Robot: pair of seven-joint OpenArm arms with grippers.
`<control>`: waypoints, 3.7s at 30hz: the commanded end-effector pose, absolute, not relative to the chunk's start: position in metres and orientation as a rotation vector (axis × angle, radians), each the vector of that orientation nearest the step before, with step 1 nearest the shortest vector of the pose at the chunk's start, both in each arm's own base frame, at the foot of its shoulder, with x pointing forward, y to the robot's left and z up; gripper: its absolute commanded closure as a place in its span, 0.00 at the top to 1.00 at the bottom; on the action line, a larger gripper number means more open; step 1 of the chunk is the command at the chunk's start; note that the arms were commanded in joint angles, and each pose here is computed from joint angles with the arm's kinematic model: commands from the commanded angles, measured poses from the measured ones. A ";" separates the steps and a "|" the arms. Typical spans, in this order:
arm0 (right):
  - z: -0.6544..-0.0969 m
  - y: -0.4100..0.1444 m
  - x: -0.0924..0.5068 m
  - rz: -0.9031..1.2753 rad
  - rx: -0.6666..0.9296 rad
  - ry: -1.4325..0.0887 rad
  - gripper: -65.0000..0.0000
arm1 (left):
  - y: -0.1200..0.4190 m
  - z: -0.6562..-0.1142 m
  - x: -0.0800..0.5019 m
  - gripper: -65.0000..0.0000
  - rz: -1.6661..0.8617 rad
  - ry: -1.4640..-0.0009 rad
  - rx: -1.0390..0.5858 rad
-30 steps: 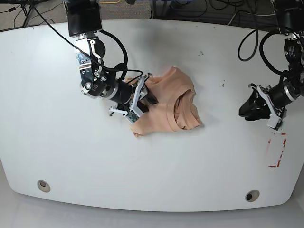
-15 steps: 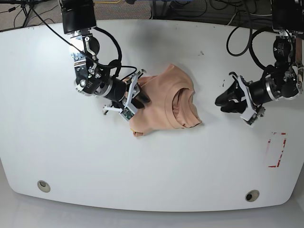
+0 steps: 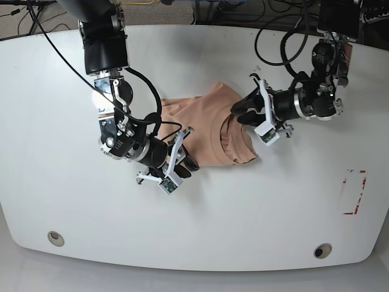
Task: Layout the t-shirt on the table in an organized manner, then fold the t-shirt properly
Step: 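Grasp opposite sides of the folded shirt with both grippers, then press the folded shirt flat with the left gripper, releasing the right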
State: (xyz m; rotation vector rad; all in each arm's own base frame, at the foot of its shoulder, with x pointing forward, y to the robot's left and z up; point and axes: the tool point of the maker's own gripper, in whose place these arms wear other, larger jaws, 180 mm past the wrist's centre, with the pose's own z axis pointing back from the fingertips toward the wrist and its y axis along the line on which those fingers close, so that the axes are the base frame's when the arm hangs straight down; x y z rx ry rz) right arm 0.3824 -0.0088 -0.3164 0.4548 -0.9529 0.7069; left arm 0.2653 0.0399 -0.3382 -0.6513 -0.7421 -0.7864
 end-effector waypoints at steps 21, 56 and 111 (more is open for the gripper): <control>-0.404 -0.077 0.386 0.476 0.548 -0.911 0.21 | 0.047 -0.411 0.280 0.24 -0.801 -0.569 -0.440; -0.315 -0.074 0.315 0.621 0.368 -1.007 0.21 | 0.094 -0.320 0.394 0.24 -0.860 -0.745 -0.202; -0.324 -0.019 0.367 0.621 0.369 -0.990 0.21 | 0.064 -0.354 0.283 0.24 -0.858 -0.687 -0.305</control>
